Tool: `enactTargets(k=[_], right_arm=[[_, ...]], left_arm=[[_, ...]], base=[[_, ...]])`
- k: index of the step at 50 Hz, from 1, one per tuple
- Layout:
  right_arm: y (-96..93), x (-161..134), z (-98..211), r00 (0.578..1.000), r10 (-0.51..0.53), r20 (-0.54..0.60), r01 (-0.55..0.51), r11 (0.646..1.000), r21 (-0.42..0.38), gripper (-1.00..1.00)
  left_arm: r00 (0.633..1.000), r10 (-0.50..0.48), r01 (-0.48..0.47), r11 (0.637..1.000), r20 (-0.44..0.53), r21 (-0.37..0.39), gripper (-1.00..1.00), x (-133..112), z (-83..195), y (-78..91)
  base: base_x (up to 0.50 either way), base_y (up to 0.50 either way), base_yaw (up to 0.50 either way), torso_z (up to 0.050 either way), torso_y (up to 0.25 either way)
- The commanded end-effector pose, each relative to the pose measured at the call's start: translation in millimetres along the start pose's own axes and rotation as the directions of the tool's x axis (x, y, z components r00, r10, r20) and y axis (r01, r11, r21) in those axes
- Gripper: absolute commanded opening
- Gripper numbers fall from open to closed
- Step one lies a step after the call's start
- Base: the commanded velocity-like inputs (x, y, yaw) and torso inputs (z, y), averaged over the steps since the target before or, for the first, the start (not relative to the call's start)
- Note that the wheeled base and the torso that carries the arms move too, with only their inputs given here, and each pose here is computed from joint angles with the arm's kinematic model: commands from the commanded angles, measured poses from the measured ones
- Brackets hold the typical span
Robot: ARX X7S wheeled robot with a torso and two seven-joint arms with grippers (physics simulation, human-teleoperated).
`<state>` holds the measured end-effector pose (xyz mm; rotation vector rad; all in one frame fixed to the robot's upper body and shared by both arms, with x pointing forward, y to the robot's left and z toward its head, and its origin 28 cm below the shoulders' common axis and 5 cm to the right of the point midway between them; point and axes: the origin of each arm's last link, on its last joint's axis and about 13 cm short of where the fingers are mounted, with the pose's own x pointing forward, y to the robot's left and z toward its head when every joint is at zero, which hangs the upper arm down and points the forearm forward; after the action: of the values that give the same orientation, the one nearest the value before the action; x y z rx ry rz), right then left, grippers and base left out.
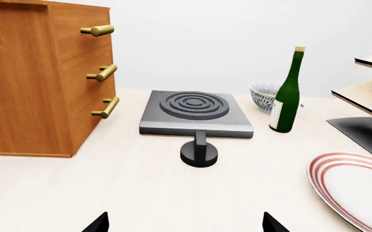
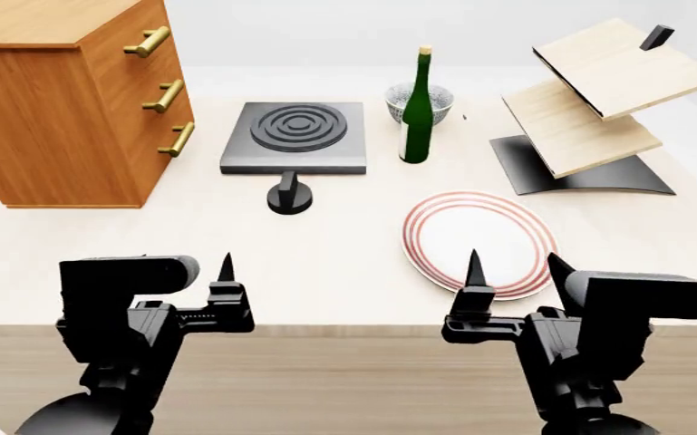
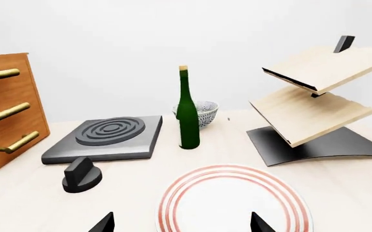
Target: Turn on the stove.
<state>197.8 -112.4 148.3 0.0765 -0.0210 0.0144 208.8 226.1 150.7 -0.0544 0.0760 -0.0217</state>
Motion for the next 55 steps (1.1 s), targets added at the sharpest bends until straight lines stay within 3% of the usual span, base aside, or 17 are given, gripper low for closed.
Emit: enactTargets(k=[1, 3, 31, 37, 47, 55], right_arm=[[1.8, -12, 16, 0.998, 0.037, 0.042, -0.037, 0.999, -0.002, 1.0], [1.5, -12, 16, 0.998, 0.048, 0.047, -0.05, 0.998, 0.039, 1.0], [2.8, -14, 18, 0.997, 0.05, 0.064, -0.052, 0.998, 0.026, 1.0], [3.0, -12, 13, 0.999, 0.019, 0.044, -0.018, 1.0, -0.014, 1.0], [3.1, -15, 13, 0.997, 0.024, 0.075, -0.023, 0.999, -0.023, 1.0], [3.0, -15, 13, 0.996, 0.027, 0.08, -0.024, 0.999, -0.038, 1.0]], left_arm=[[1.0, -0.019, 0.019, 1.0, 0.002, 0.011, 1.0, -9, 11, 0.4], [1.0, -0.018, 0.018, 1.0, 0.001, 0.009, 1.0, -9, 11, 0.4], [1.0, -0.004, 0.004, 1.0, 0.011, 0.013, 1.0, -8, 9, 2.0], [1.0, -0.007, 0.007, 1.0, 0.009, 0.027, 1.0, -5, 4, 2.2], [0.997, 0.064, -0.067, 0.994, 0.039, 0.087, 1.0, 18, -12, 13.1], [0.988, 0.149, -0.154, 0.977, 0.044, 0.149, 1.0, 51, -33, 29.9]], base=[[0.03, 0.0, 0.0, 0.0, 0.0], [0.21, 0.0, 0.0, 0.0, 0.0], [0.5, 0.0, 0.0, 0.0, 0.0], [0.35, 0.0, 0.0, 0.0, 0.003], [0.0, 0.0, 0.0, 0.0, 0.0], [0.0, 0.0, 0.0, 0.0, 0.0]])
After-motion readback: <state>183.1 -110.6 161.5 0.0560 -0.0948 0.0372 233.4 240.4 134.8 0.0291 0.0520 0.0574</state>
